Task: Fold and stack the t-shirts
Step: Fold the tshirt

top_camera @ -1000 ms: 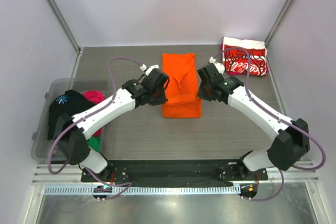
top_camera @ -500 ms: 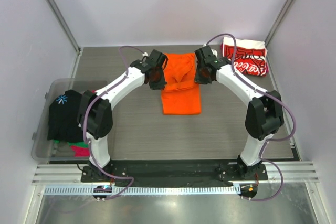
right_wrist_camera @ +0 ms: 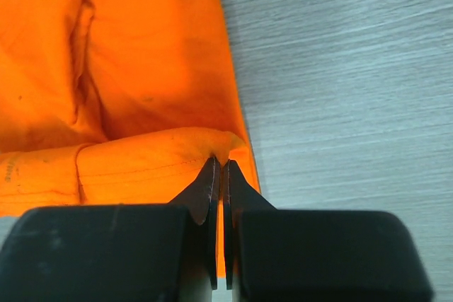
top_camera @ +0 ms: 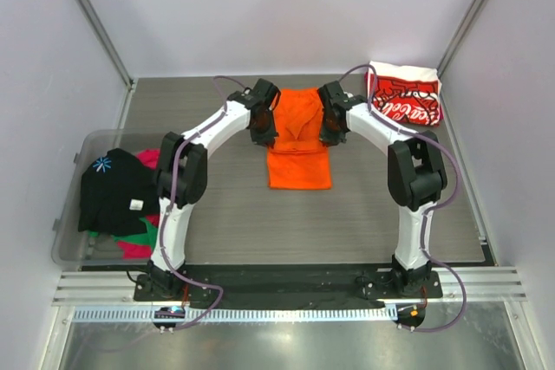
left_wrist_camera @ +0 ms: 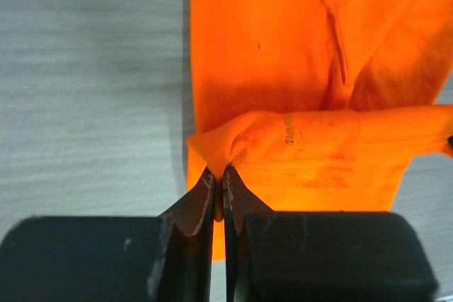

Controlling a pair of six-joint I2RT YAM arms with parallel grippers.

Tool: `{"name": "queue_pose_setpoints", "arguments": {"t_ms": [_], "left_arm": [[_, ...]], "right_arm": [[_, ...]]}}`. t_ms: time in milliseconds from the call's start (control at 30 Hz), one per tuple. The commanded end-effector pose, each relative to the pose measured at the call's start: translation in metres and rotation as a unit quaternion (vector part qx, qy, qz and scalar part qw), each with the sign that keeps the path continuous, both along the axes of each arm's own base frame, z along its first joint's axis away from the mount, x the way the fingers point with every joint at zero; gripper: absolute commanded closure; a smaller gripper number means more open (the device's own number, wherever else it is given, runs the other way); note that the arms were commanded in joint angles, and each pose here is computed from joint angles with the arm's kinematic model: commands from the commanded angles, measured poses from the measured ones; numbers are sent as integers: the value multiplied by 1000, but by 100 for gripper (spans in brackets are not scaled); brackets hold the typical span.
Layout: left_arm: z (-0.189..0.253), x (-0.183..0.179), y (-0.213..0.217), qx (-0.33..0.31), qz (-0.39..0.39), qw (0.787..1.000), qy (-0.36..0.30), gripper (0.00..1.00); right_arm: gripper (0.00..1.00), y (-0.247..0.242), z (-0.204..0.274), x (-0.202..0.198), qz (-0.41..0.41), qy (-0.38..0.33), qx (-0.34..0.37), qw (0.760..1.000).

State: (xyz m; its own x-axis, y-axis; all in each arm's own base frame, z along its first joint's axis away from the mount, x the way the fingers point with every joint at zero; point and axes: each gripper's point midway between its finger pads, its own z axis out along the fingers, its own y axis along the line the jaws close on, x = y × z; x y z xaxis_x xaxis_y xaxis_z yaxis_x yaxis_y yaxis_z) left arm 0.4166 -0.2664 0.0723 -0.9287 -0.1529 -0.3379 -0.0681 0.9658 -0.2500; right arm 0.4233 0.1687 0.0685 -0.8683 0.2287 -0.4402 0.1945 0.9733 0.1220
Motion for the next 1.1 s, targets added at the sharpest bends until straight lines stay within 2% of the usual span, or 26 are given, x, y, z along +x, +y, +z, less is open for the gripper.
{"name": "queue_pose_setpoints", "arguments": {"t_ms": [0, 100, 200, 233, 267, 333, 400, 433, 500, 533, 567, 600, 667, 700, 833, 1067], "left_arm": [[9, 12, 6, -5, -12, 1000, 4, 94], [13, 31, 12, -13, -3, 1000, 4, 89], [23, 57, 19, -39, 6, 999, 4, 68], [29, 62, 21, -47, 9, 999, 4, 55], [34, 64, 22, -55, 9, 998, 8, 53], [56, 61, 27, -51, -2, 999, 0, 47], [70, 42, 31, -45, -10, 999, -11, 47], [71, 35, 32, -44, -10, 999, -16, 46], [54, 13, 38, -38, -4, 999, -11, 47], [74, 5, 41, -49, 5, 998, -33, 52], [77, -2, 43, -53, 8, 998, -40, 53], [61, -14, 44, -56, 8, 998, -36, 53], [71, -27, 44, -76, 13, 996, -45, 53], [60, -38, 41, -80, 7, 996, -31, 53], [45, -66, 41, -74, -2, 997, -11, 56], [38, -120, 65, -65, 1, 998, -3, 57]], "right_arm": [[99, -2, 13, 26, -27, -31, 6, 999], [98, -1, 13, 40, -37, -35, 18, 999], [59, -4, 23, 64, -50, -44, 29, 997], [35, -8, 25, 62, -56, -31, 23, 998], [28, -13, 29, 67, -62, -30, 21, 997], [21, -13, 55, 73, -62, -49, 22, 997], [20, -14, 58, 62, -57, -50, 14, 997], [20, -13, 77, 58, -55, -72, 20, 996], [20, -10, 67, 37, -44, -62, 12, 997], [20, -7, 83, 32, -41, -86, 20, 995], [21, -5, 86, 25, -38, -93, 23, 995], [23, -3, 68, 8, -32, -75, 20, 996], [27, 21, 81, -6, -5, -101, 58, 993], [28, 26, 64, -21, 3, -83, 66, 994], [31, 82, 45, -43, 69, -60, 121, 988], [32, 98, 2, -22, 81, -20, 89, 993]]}}
